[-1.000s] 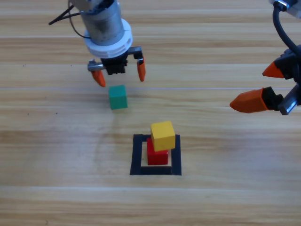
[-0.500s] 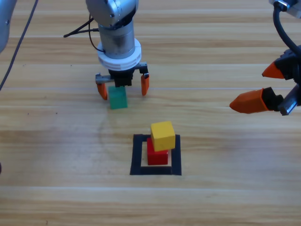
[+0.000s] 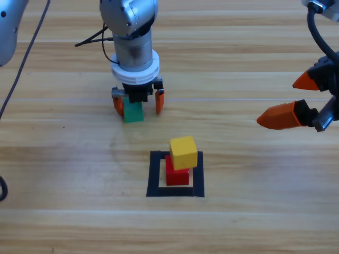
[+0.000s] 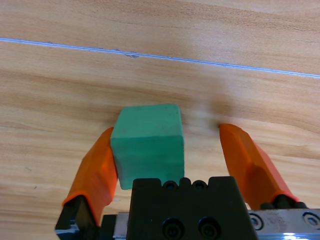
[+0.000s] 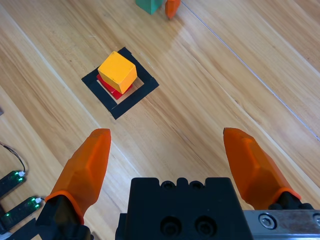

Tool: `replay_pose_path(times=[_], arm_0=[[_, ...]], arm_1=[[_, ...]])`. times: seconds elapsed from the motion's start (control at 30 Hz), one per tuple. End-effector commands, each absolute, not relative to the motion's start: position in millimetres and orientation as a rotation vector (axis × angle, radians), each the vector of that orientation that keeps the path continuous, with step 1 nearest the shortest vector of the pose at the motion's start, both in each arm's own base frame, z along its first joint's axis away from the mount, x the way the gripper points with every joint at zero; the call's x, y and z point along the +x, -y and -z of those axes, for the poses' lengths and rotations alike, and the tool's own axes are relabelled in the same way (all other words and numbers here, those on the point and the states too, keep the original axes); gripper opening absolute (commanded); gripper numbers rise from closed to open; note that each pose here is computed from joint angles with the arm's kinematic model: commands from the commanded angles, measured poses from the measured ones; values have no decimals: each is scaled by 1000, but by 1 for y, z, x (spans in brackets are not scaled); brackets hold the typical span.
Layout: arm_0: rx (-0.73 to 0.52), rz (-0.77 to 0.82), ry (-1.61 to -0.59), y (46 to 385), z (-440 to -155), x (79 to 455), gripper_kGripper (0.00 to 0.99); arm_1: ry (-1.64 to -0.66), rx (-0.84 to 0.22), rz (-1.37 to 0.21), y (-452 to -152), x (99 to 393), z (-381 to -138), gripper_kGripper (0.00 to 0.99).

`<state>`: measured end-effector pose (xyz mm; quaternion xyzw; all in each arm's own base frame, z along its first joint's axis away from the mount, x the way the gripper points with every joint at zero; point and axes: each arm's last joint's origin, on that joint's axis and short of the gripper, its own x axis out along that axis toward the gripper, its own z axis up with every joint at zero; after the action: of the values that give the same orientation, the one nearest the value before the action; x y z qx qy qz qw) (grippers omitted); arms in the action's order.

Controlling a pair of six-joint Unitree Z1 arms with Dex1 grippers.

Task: Stack the blocks in the rectangular block: red at the bottom, yellow in the middle, green on top

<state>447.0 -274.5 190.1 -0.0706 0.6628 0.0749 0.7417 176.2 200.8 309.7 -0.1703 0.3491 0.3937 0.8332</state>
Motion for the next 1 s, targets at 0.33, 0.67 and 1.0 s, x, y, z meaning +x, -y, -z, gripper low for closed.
replay_pose_path(times=[0.33,0.67,1.0], arm_0=[[-66,-140,-1501,279,-167,445,100],[-53,152,-1278,256,-349,383,31],[-7,311,-1208,224,-432,289,8]], arm_1=[[-771,-363,-816,-197,181,-299,988],[-774,-362,-813,-197,181,-299,988],[-776,-362,-813,-197,181,-298,986]])
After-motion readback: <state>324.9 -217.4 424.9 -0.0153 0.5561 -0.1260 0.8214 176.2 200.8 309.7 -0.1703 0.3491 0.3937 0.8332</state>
